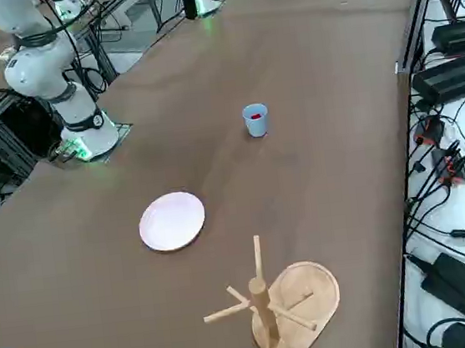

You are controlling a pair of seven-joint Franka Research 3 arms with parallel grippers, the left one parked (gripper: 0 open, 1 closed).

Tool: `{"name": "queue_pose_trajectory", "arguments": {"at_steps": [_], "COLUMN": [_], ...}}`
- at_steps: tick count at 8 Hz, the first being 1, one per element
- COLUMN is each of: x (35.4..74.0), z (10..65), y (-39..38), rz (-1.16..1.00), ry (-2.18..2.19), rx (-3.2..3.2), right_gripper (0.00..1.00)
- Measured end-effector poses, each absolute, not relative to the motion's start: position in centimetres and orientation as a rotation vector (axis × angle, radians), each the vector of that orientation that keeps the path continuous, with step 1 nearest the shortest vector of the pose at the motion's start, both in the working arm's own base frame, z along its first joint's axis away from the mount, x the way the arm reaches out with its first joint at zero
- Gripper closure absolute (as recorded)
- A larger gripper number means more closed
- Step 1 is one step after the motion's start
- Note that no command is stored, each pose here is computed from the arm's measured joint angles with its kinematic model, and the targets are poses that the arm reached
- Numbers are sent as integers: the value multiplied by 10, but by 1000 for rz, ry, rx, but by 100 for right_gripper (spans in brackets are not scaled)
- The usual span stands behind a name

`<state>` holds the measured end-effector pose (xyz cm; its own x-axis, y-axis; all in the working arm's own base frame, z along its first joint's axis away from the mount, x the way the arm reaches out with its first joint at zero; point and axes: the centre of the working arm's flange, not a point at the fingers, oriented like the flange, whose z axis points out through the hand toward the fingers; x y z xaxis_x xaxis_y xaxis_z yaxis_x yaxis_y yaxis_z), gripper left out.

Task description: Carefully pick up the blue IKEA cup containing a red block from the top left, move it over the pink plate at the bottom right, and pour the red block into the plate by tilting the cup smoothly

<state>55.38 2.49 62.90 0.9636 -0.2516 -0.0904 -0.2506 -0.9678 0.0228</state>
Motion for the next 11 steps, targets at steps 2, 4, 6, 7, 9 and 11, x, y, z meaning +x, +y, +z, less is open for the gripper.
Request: {"name": "queue_pose_trajectory", "arguments": {"at_steps": [2, 4, 6, 7, 9, 11], "x": [554, 554, 557, 560, 569, 588], "z": [629, 629, 624, 618, 603, 563], "y": [27, 30, 39, 44, 56, 90], "rz": [-145, -141, -145, -160, -136, -75], "ry": [-391, -382, -360, -349, -326, -307], "rx": [3103, 3105, 3108, 3105, 3112, 3120], "right_gripper": [0, 0, 0, 0, 0, 0]}}
